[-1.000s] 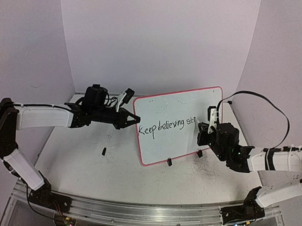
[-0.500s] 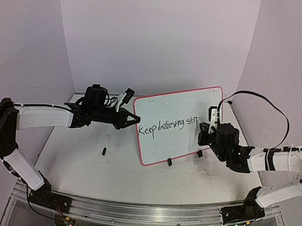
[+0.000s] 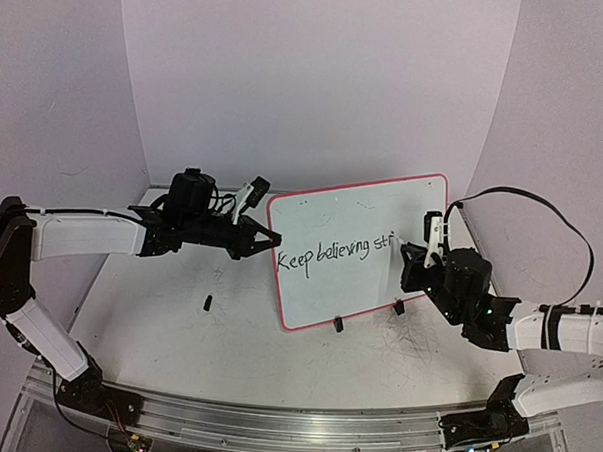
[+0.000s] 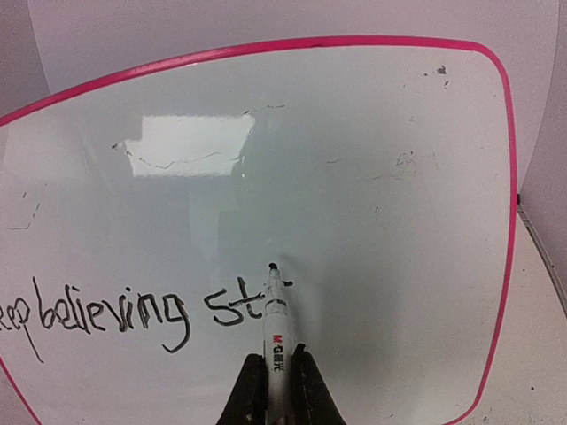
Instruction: Write a sentence on the whiteboard
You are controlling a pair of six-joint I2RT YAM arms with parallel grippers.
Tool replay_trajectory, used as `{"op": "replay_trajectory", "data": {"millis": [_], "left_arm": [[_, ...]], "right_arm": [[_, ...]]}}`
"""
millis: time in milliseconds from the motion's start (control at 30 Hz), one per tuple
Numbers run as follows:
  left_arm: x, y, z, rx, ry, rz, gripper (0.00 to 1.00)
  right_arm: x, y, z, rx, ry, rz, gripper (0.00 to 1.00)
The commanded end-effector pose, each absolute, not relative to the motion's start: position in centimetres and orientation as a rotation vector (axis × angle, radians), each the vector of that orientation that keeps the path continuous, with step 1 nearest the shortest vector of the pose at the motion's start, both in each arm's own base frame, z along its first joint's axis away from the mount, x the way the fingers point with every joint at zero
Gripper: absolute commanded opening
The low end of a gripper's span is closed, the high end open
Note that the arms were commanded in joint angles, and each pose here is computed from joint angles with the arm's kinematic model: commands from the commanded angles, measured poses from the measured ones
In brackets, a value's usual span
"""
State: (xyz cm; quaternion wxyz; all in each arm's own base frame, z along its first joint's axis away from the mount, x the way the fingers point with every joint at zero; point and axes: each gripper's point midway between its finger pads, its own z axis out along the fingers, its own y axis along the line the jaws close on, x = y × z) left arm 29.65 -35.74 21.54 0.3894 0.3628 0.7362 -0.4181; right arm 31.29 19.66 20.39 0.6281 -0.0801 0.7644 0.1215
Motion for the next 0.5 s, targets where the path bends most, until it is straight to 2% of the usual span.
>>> {"op": "replay_trajectory", "data": {"millis": [0, 267, 467], "left_arm": [[30.5, -34.6, 19.9, 0.953, 1.899, -0.913, 0.00], [30.6, -34.5, 20.2, 0.948, 1.892, -0.899, 0.00], [30.6, -34.5, 20.0, 0.950, 1.899, -0.899, 0.00]], "right_arm": [[31.9, 20.1, 21.3, -0.189, 1.724, 0.281, 0.00], [31.9, 17.4, 19.8, -0.093, 1.772, 0.156, 0.00], [32.1, 17.9, 20.3, -0.136, 1.746, 0.259, 0.00]]}}
